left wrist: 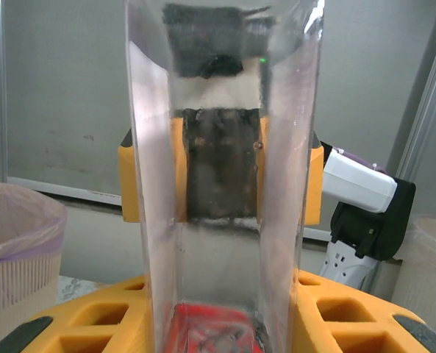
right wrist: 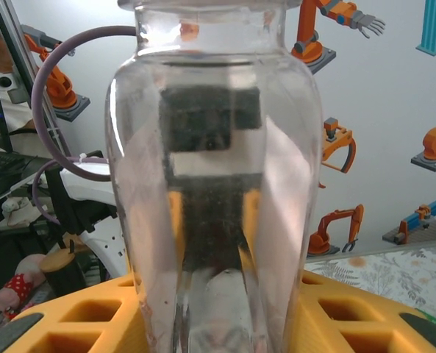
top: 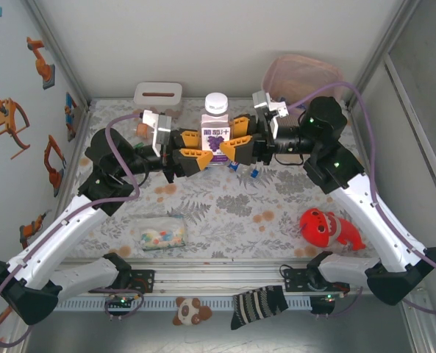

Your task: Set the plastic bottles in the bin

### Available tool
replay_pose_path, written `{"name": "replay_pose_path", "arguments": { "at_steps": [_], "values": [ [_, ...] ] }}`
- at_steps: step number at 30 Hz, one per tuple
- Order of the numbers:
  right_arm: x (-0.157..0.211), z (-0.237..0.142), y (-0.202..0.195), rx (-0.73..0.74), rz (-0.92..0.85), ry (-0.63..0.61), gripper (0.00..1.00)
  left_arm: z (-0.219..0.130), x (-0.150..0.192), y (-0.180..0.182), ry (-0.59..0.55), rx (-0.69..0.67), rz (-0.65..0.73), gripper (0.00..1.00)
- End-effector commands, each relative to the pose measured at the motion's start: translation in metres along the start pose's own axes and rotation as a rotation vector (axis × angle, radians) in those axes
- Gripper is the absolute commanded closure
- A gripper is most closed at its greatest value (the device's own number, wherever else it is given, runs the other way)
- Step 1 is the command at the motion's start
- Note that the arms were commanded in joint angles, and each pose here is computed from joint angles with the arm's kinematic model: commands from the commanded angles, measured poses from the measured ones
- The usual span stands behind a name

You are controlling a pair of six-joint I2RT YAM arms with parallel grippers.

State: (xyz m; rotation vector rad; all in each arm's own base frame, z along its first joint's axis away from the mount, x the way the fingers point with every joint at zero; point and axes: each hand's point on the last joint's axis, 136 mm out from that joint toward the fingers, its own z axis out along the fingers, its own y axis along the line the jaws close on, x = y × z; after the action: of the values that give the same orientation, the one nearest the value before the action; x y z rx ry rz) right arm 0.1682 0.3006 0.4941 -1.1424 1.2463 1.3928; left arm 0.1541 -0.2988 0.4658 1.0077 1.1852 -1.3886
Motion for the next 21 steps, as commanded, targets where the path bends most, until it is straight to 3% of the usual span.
{"name": "replay_pose_path", "arguments": {
  "at_steps": [1, 9, 11, 15, 21],
  "values": [
    [-0.021, -0.001, 0.017, -0.047, -0.052, -0.045, 0.58, -0.001, -0.014, -0.011, -0.031, 0.033, 0.033, 1.00],
    [-0.023, 0.000, 0.018, -0.057, -0.050, -0.054, 0.68, -0.002, -0.015, -0.011, -0.035, 0.027, 0.034, 0.99],
    [-0.023, 0.000, 0.016, -0.051, -0.049, -0.055, 0.68, -0.003, -0.016, -0.011, -0.039, 0.015, 0.034, 0.82],
    [-0.025, -0.001, 0.011, -0.011, -0.049, -0.058, 0.71, -0.006, -0.012, -0.004, -0.025, -0.039, 0.034, 0.62],
    [-0.025, -0.005, -0.008, 0.132, -0.052, -0.026, 0.74, -0.013, -0.004, 0.004, 0.015, -0.118, 0.033, 0.48]
  ]
}}
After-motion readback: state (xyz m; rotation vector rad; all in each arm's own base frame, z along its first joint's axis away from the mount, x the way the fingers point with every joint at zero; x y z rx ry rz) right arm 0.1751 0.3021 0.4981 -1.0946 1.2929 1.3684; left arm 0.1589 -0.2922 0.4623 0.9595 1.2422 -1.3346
